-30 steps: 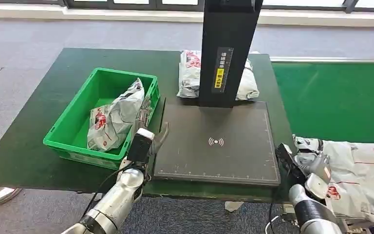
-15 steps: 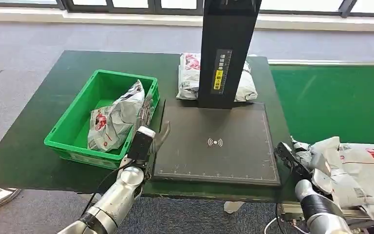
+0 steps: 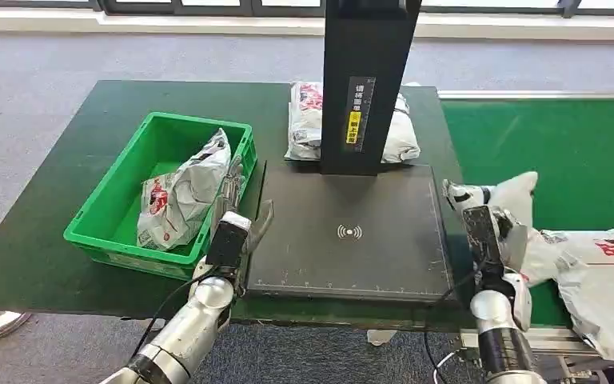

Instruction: Moved the parcel from conveyor to table for the left to box.

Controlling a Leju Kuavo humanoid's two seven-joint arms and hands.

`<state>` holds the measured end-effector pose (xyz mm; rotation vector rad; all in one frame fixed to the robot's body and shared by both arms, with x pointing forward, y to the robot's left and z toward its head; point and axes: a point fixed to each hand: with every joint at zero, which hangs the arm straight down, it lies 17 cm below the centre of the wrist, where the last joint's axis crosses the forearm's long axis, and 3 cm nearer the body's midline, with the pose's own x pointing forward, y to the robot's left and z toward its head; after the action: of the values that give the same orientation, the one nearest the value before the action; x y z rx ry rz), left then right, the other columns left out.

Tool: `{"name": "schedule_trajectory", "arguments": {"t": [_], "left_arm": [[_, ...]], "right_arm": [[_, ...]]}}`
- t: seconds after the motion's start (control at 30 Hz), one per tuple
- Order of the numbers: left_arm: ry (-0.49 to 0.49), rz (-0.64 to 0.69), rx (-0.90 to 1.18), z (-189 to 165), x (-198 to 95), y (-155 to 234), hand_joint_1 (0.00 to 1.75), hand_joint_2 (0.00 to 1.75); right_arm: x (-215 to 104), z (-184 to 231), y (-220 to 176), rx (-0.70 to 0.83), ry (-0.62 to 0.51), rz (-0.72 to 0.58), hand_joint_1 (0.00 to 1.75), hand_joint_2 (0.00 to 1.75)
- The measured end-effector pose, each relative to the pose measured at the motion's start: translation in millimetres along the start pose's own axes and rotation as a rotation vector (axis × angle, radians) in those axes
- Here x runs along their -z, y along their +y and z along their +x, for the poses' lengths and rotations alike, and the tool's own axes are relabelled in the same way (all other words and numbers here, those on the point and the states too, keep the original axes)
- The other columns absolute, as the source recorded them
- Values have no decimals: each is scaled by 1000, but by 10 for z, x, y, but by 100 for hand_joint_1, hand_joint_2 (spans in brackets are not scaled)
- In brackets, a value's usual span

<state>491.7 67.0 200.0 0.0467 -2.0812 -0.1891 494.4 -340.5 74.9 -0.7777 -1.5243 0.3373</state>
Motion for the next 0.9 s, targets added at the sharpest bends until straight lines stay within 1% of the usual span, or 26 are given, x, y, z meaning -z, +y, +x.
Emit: {"name": "schedule_trajectory", "arguments": {"t": [0.07, 0.17, 0.3, 0.33, 0.43, 0.53, 0.57, 0.6, 0.63, 0.67, 0.73, 0.9], "left_arm": [[9, 20, -3, -28, 26, 34, 0, 175], [30, 37, -9, -93, 46, 58, 0, 175], [47, 42, -12, -144, 62, 47, 0, 175], [48, 45, -7, -152, 64, 48, 0, 175], [42, 50, 9, -144, 71, 24, 0, 175], [41, 50, 14, -136, 79, -5, 0, 175], [43, 49, 15, -142, 78, -7, 0, 175], [44, 50, 17, -149, 75, -6, 0, 175], [45, 51, 22, -155, 71, -2, 0, 175], [45, 56, 34, -163, 66, 8, 0, 175], [42, 65, 51, -167, 66, 29, 0, 175], [39, 90, 85, -181, 65, 104, 0, 175]], "right_arm": [[37, 417, 100, 52, -80, 17, 175, 175], [46, 979, 340, 102, -181, 75, 175, 175], [1, 1569, 643, 149, -287, 166, 175, 175], [-37, 1721, 757, 163, -314, 208, 175, 175], [-140, 2074, 1133, 192, -360, 331, 175, 175], [-234, 2263, 1381, 188, -384, 394, 175, 175], [-271, 2308, 1445, 192, -392, 410, 126, 175], [-291, 2325, 1493, 190, -393, 424, 2, 175], [-312, 2335, 1558, 181, -391, 448, 0, 175], [-337, 2319, 1637, 164, -382, 475, 0, 0], [-368, 2259, 1755, 114, -370, 499, 0, 0], [-479, 1919, 1967, -4, -306, 521, 0, 0]]}}
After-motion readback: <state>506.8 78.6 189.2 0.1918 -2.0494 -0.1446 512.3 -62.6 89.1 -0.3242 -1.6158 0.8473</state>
